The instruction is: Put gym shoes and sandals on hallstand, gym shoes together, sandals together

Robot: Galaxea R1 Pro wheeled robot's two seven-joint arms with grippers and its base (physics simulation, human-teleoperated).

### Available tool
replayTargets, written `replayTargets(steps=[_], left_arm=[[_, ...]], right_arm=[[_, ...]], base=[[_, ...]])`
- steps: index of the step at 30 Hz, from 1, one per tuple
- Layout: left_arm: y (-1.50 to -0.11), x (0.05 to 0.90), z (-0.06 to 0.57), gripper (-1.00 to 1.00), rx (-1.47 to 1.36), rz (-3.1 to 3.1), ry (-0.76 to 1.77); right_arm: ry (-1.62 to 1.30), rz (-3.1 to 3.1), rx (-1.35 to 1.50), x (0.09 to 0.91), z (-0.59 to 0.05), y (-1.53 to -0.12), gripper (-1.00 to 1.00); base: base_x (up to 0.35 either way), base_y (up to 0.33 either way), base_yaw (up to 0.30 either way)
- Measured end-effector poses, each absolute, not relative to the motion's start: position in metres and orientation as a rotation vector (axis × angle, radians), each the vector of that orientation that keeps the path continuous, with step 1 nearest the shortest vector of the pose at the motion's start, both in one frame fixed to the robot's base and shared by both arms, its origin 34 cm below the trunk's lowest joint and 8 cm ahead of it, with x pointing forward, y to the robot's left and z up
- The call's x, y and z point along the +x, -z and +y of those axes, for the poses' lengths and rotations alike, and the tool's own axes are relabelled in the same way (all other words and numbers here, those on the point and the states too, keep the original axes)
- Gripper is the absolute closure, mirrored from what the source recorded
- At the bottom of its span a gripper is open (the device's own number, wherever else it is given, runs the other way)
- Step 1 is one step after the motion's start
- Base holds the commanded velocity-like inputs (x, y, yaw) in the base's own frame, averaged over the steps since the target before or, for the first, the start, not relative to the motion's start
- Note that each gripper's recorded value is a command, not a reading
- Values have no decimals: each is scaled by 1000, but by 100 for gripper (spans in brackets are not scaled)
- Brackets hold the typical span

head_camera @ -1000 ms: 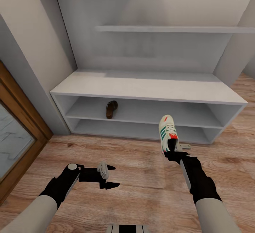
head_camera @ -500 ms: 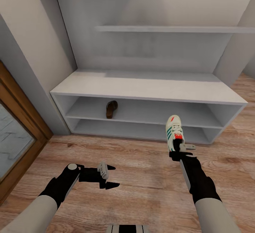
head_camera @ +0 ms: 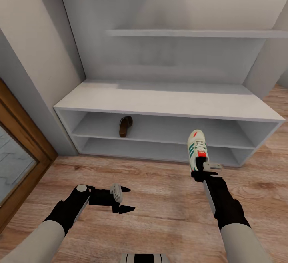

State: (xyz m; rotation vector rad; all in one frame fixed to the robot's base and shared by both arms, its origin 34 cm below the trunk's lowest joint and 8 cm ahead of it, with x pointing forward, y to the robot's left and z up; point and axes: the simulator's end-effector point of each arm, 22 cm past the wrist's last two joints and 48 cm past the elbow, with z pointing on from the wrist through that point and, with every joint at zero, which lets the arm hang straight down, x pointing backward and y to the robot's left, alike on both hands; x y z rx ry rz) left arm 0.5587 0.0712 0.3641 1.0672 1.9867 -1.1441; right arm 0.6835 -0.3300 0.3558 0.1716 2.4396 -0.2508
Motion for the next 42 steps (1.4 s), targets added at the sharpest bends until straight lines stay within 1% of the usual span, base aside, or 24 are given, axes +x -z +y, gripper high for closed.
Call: replayTargets(steps=[10, 14, 23, 34, 42], left_arm=[[-364, 559, 71, -100, 1067, 1987, 1144], [-364, 559, 71, -100, 1067, 1987, 1144], [-364, 559, 71, -100, 1067, 1986, 1144], [-364, 559, 71, -100, 1067, 1987, 1144], [-364, 559, 71, -100, 1067, 1987, 1144]], right_arm=[[250, 2436, 171, 684, -330, -357, 100], [250, 2434, 171, 685, -329, -358, 100], [249, 2436, 170, 685, -329, -357, 100], [249, 2440, 170, 684, -329, -356, 100], [249, 2439, 170, 684, -329, -356, 100]], base=[[41, 0, 0], [197, 0, 0], [310, 0, 0], [63, -5, 0], [199, -55, 0]])
